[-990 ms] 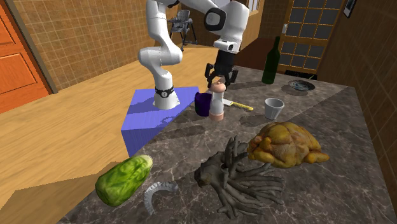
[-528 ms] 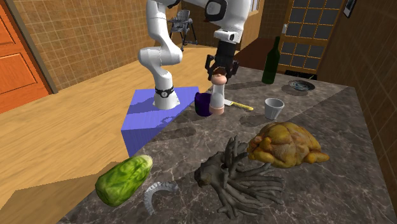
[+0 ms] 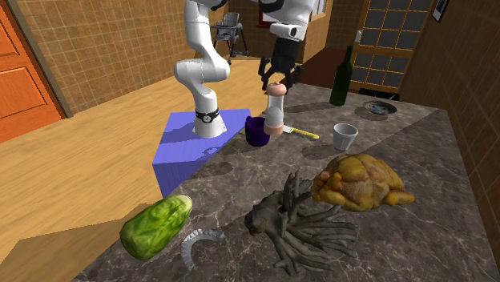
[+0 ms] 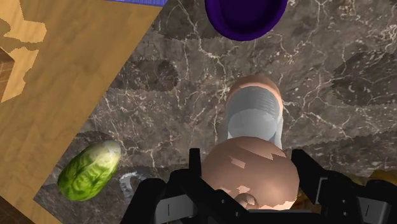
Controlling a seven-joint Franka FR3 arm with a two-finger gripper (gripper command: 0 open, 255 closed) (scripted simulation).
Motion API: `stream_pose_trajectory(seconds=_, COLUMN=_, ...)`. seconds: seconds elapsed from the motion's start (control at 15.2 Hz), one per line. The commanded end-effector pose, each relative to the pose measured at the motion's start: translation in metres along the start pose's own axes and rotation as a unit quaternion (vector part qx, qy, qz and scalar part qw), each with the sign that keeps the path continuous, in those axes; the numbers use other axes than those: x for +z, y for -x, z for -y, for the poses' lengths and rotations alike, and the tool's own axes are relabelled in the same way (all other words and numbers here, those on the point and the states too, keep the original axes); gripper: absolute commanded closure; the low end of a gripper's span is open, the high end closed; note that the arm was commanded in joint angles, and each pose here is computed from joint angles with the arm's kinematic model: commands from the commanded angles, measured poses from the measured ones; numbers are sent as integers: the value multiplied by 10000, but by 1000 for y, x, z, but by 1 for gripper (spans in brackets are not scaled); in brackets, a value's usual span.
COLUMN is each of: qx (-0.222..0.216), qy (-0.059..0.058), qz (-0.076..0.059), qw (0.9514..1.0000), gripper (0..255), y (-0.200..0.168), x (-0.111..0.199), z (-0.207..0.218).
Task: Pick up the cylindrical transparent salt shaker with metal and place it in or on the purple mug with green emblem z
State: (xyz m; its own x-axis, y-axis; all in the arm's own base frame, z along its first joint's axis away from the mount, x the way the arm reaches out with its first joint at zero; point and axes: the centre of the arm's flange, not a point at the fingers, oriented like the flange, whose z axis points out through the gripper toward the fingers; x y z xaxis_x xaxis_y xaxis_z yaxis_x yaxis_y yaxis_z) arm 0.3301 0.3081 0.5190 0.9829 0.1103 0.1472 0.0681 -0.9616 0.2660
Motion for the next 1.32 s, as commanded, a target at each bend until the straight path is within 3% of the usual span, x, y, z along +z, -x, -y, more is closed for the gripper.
stream_pose_trajectory(seconds=0.0, qx=0, qy=0, qz=1, qw=10000, gripper=255, y=0, x=-12, z=-3)
stream_pose_trajectory(seconds=0.33, qx=0, qy=0, qz=1, qw=10000, gripper=255, y=-4, x=-34, z=-9)
stream_pose_trajectory(seconds=1.19, qx=0, qy=0, qz=1, qw=10000, gripper=255, y=149, x=-112, z=-62)
stream_pose_trajectory(seconds=1.25, qx=0, qy=0, qz=1, qw=10000, gripper=255, y=149, x=-107, z=-61)
